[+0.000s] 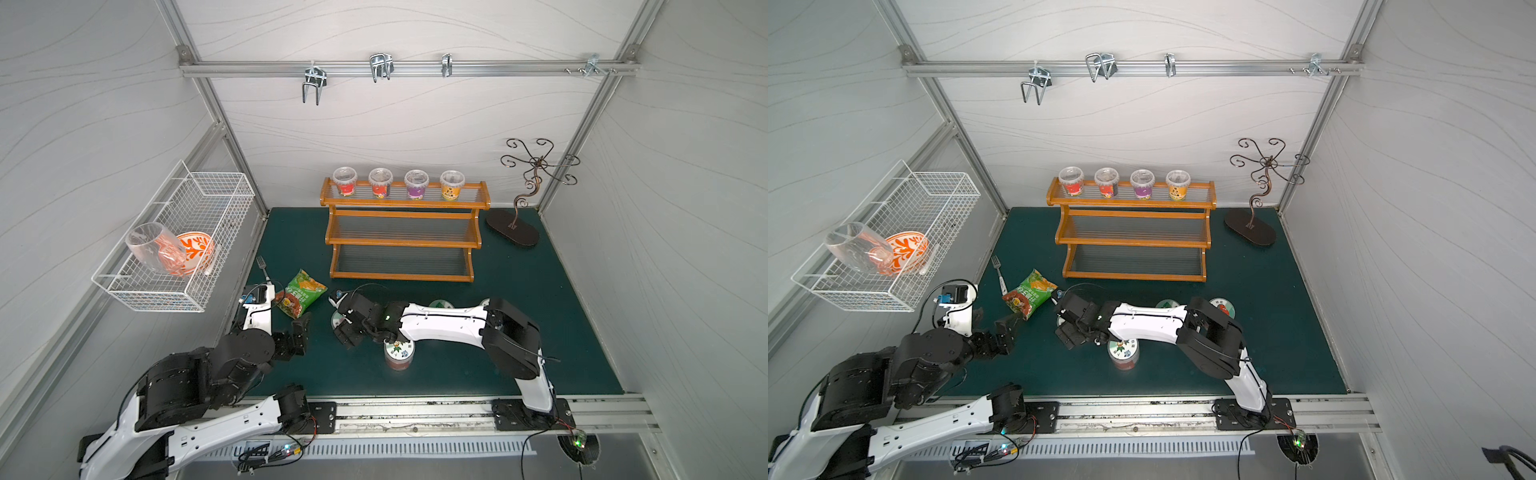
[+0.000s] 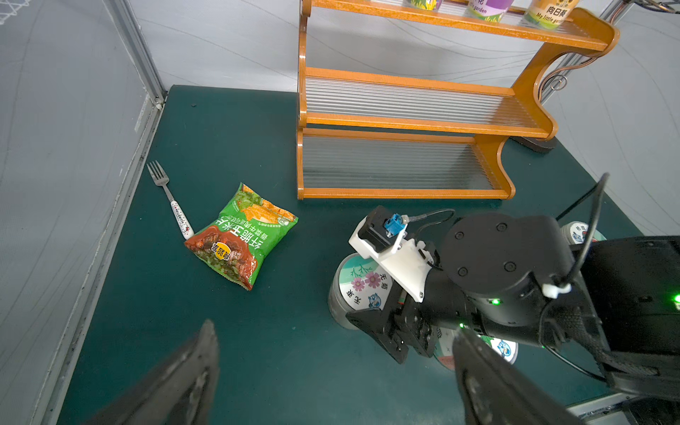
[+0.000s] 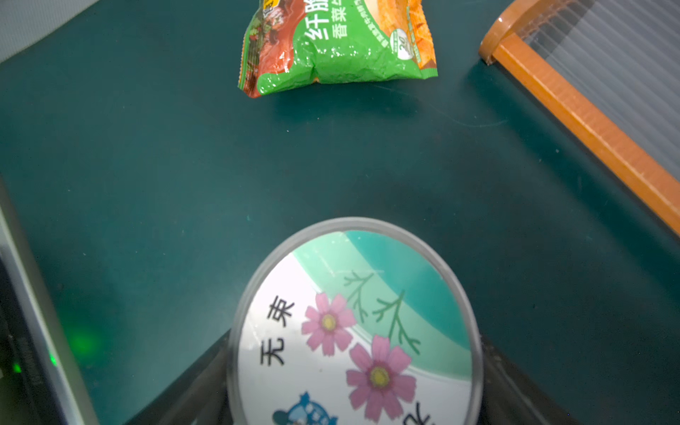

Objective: Place the seed container on the shelf
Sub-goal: Pick up the seed jar at the center of the board.

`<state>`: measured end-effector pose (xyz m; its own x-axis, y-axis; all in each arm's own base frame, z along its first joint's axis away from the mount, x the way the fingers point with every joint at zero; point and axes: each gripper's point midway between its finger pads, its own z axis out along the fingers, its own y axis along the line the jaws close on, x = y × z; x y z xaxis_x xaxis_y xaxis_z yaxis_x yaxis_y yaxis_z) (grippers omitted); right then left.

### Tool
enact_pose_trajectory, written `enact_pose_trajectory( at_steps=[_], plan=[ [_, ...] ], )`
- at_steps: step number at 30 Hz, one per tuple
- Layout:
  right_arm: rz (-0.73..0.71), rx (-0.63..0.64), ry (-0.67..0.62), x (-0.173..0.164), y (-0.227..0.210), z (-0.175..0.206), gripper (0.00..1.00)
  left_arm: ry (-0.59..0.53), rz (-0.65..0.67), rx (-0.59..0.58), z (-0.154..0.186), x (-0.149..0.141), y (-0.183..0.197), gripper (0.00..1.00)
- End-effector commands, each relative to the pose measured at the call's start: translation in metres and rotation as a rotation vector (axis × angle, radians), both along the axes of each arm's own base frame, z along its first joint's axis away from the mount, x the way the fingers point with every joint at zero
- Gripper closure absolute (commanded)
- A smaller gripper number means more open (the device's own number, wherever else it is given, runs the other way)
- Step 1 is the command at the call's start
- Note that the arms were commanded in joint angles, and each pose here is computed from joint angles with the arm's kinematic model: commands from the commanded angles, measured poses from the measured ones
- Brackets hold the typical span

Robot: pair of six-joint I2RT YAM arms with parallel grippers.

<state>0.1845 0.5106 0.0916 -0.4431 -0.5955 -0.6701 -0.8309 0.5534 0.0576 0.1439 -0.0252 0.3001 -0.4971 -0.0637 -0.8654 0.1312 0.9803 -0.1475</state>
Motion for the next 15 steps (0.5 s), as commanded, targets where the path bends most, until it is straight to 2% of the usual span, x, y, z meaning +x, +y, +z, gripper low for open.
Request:
enact_pose_trajectory(
  at_steps=[1, 8, 15],
  plan=[
    [-0.011, -0.005, -0.017, 0.003, -0.003, 0.007, 0.23, -0.031, 0.013, -0.034, 0.006, 0.002, 0.0, 0.0],
    [-0.01, -0.005, -0.076, 0.008, -0.017, 0.039, 0.36, -0.041, -0.022, -0.011, 0.0, 0.003, -0.006, 0.0],
    [-0.066, 0.03, -0.104, 0.024, -0.054, 0.103, 0.39, -0.127, -0.181, -0.013, 0.004, 0.005, -0.037, 0.0]
  ],
)
